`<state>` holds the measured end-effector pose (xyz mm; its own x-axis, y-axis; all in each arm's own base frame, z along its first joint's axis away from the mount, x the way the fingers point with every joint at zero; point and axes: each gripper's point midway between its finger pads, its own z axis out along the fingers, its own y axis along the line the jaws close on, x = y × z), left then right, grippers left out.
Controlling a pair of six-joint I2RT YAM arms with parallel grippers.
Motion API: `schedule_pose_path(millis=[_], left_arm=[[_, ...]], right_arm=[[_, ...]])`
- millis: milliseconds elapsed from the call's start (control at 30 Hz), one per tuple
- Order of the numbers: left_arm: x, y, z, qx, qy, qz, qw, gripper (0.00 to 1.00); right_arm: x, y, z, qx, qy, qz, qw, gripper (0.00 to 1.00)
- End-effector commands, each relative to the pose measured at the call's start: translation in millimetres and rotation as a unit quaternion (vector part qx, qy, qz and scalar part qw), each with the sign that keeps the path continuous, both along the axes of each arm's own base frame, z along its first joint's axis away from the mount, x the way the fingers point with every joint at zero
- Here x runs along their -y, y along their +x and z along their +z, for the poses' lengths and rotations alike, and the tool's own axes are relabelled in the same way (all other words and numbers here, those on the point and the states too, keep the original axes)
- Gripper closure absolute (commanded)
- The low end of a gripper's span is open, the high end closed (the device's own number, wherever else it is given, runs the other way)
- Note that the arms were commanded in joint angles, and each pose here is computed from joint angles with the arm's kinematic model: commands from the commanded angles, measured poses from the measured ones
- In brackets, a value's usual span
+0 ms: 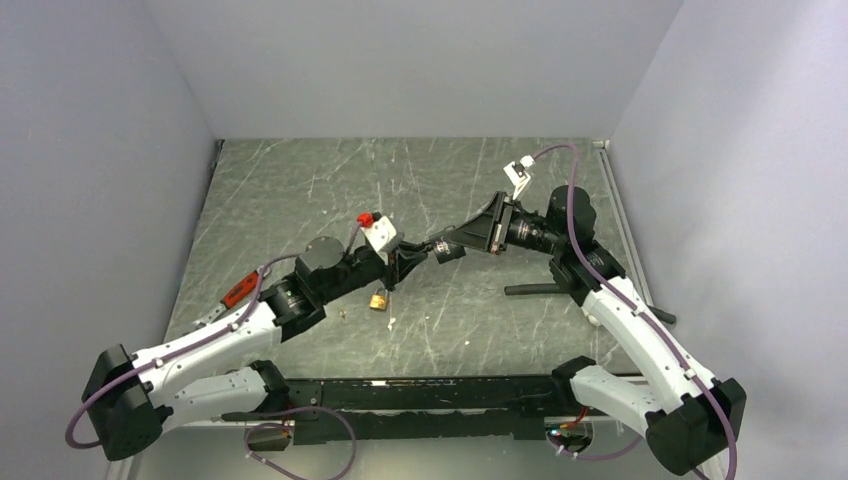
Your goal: Unlock with the key
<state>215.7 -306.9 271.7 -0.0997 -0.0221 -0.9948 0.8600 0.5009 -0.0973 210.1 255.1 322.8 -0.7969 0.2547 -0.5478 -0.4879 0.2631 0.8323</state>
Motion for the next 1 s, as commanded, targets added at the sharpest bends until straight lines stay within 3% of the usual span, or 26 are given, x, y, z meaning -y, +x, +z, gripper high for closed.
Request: schedule_pose_path(millis=[0,133,333,500,633,733,867,967], left_arm=[[-18,38,47,0.177,0.01,0.113,0.978,0.82],[-15,46,52,0.285,0.05,0.169,0.942,0.82],[-6,59,39,0.432,0.143,0.236,0.858,0.8],[-6,67,23,0.485,0.2,0.273,0.807,0.68],[-5,64,16,0.468,0.197,0.262,0.821,0.35],[-9,62,16,0.454,0.204,0.252,0.83,0.21],[-14,56,6,0.428,0.255,0.223,0.838,0.16],[-21,42,-11,0.366,0.284,0.17,0.87,0.17]], right_arm=[[1,-8,13,-0.013,0.007,0.005,1.0,1.0],[0,-7,-5,-0.044,-0.002,0.004,0.999,1.0],[2,0,-40,-0.108,-0.039,-0.016,0.993,1.0],[8,9,-49,-0.122,-0.061,-0.046,0.99,1.0],[16,21,-49,-0.115,-0.065,-0.077,0.988,1.0],[23,32,-48,-0.106,-0.066,-0.106,0.986,1.0],[31,52,-44,-0.086,-0.05,-0.14,0.985,1.0],[42,80,-50,-0.069,-0.055,-0.182,0.979,1.0]])
